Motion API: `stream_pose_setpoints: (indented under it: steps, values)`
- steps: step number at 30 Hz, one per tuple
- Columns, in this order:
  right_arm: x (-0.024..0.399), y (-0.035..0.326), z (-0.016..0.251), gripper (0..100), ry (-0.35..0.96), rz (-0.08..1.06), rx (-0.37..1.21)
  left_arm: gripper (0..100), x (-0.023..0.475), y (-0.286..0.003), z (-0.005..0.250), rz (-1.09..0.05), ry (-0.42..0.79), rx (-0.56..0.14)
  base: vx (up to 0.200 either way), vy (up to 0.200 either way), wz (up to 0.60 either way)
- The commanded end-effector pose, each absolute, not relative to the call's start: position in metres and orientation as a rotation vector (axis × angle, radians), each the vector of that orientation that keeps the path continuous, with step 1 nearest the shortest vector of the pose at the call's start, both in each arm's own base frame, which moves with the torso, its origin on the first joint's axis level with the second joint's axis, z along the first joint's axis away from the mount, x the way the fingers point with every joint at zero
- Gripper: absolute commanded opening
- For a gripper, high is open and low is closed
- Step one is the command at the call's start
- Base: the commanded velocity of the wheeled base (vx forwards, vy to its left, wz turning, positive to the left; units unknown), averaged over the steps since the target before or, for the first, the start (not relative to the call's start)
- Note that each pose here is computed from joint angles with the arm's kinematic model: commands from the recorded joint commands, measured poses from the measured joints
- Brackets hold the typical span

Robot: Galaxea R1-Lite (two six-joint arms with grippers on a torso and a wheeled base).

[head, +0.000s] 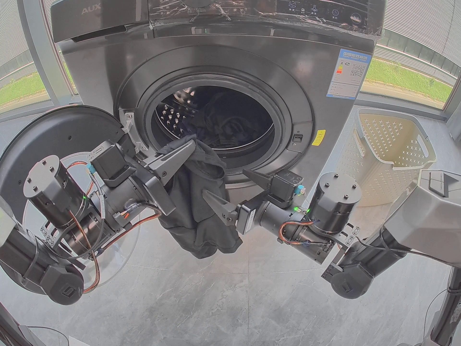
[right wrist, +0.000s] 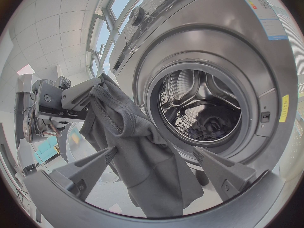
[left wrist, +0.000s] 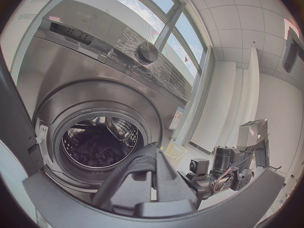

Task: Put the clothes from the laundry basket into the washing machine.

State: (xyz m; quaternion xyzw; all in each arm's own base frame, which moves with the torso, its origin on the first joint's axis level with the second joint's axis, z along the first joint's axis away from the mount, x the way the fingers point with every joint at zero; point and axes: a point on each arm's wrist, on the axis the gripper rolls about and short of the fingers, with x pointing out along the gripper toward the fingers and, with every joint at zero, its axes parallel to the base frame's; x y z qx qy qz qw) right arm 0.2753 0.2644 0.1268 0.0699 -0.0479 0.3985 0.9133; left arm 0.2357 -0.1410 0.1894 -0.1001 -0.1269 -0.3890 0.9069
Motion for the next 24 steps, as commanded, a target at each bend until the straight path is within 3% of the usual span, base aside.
stream_pose_setpoints:
  steps: [1,8,14,15,24]
  values:
    - [0.282,0.274,0.122,100,-0.098,0.835,0.145,0,0.235,-0.141,0.189,-0.806,-0.261,-0.206,0.0,0.0,0.0]
    - [0.29,0.291,0.109,100,-0.093,0.849,0.143,0,0.234,-0.142,0.19,-0.81,-0.265,-0.208,0.0,0.0,0.0]
    - [0.295,0.298,0.113,100,-0.134,0.844,0.16,0,0.234,-0.143,0.19,-0.812,-0.265,-0.208,0.0,0.0,0.0]
    - [0.294,0.299,0.114,0,-0.139,0.842,0.162,0,0.234,-0.143,0.19,-0.812,-0.265,-0.208,0.0,0.0,0.0]
    - [0.281,0.283,0.138,0,-0.163,0.826,0.171,0,0.237,-0.14,0.188,-0.797,-0.257,-0.209,0.0,0.0,0.0]
